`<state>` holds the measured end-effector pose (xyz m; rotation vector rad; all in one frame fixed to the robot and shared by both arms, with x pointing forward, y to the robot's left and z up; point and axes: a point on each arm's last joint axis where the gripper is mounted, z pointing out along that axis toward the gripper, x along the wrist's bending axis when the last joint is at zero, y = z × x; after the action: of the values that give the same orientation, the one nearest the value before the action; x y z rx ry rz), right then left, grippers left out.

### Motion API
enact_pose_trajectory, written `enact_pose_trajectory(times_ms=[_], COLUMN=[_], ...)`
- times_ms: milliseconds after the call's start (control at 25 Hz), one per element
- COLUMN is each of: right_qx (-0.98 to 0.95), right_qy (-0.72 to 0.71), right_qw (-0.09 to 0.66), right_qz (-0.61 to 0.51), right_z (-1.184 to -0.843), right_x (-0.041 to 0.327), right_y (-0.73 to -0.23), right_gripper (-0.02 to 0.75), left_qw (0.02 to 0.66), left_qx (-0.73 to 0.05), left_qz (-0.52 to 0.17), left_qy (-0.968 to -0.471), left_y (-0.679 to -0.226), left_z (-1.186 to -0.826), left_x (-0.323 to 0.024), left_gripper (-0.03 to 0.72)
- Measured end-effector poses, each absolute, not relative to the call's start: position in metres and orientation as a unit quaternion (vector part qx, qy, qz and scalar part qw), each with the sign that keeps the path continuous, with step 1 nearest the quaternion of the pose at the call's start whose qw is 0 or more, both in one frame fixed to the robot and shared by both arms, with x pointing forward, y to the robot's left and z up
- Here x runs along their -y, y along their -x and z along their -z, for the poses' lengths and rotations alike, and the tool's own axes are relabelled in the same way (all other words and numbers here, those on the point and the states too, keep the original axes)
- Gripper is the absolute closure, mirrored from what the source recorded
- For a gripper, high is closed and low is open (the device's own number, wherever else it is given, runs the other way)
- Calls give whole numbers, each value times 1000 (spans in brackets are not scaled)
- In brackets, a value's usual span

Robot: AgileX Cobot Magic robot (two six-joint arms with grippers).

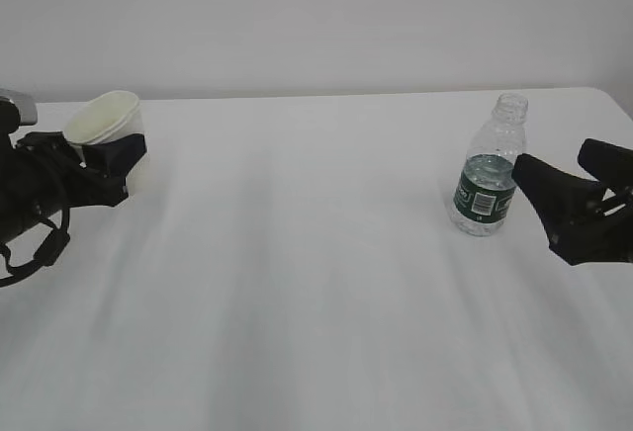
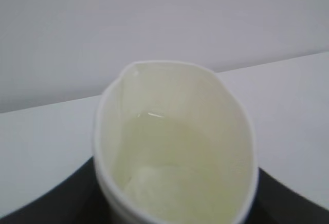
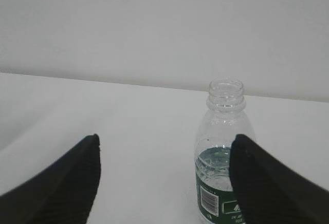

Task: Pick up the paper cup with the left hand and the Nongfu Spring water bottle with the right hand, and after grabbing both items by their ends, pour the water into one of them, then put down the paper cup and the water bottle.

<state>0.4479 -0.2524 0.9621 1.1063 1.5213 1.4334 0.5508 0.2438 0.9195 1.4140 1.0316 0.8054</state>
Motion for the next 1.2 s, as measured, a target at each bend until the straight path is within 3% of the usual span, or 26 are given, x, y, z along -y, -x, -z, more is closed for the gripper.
enact_pose_trajectory(times_ms=[960,1200], right_qx=[-604,-604], right_qy=[-440,-441], right_qw=[372,372], right_qz=[-550,-550], right_z=[-959,-959], right_x=[253,253], right_y=[-448,-448], right_gripper=[146,146], left_qw=[508,487], left_qx=[-510,-529], left_qz=[-364,-345], left_qy=[-591,-603], left_y=[-530,-533], left_z=[-894,-869], left_x=[-261,-261], left_gripper=[284,284])
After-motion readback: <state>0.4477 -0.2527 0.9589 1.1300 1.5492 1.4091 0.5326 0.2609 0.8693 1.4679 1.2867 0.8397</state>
